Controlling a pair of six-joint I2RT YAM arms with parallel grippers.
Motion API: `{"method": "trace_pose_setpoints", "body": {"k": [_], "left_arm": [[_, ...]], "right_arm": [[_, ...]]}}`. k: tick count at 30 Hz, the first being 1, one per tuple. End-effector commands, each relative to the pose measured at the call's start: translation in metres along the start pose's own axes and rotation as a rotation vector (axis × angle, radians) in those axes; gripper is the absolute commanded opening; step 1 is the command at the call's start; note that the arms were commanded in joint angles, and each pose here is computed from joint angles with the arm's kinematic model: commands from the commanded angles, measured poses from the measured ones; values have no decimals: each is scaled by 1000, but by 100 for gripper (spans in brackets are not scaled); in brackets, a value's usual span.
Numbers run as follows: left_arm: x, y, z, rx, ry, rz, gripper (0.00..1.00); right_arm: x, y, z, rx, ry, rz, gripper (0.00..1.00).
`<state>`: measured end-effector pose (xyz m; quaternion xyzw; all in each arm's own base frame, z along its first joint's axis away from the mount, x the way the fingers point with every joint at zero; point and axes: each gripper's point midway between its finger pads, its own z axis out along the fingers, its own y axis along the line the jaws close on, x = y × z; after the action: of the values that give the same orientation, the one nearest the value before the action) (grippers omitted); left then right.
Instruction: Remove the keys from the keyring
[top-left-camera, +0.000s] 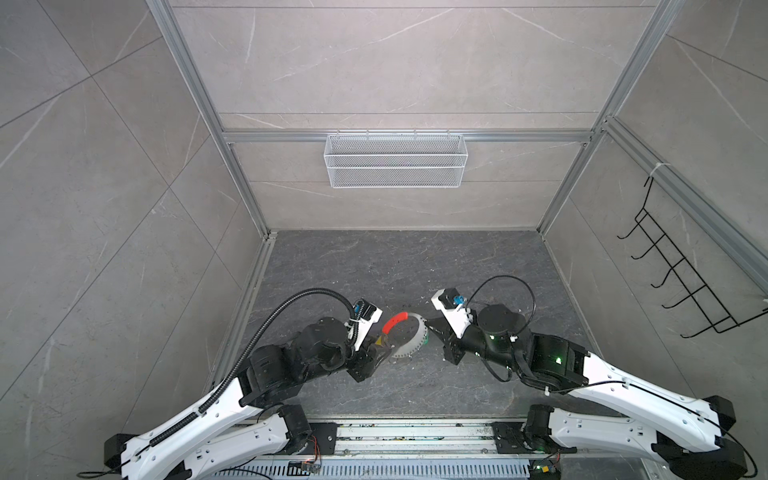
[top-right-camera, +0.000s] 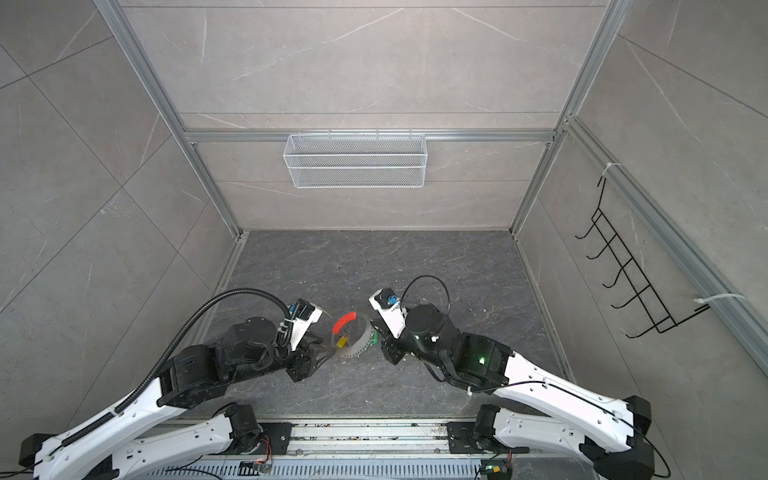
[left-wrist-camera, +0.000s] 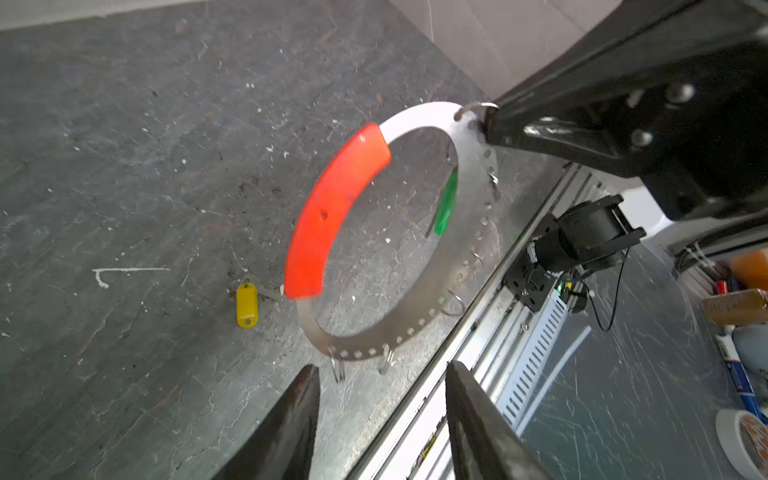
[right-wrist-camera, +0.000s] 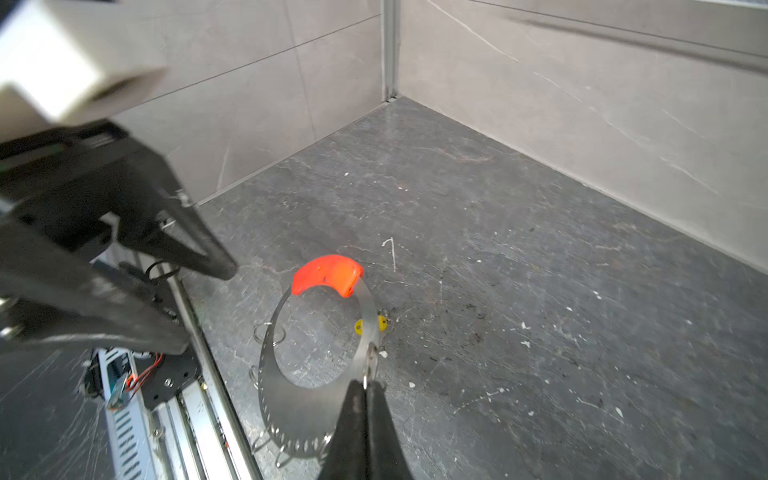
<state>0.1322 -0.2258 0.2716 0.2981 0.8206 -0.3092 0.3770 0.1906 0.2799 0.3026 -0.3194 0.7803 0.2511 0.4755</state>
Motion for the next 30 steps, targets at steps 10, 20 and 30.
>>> {"method": "trace_pose_setpoints", "body": {"k": [10,20,30], "left_arm": [[-43,-13,13,-317,-316,396,55],[-46,-23,46,-430,-295,592,60],[-37,-24,69,-468,-240,671,71]], "right_arm": [[-13,-31,4,90,6,259,0],[-15,-25,6,51,8,273,0],[-15,-23,0,35,3,269,0]]}}
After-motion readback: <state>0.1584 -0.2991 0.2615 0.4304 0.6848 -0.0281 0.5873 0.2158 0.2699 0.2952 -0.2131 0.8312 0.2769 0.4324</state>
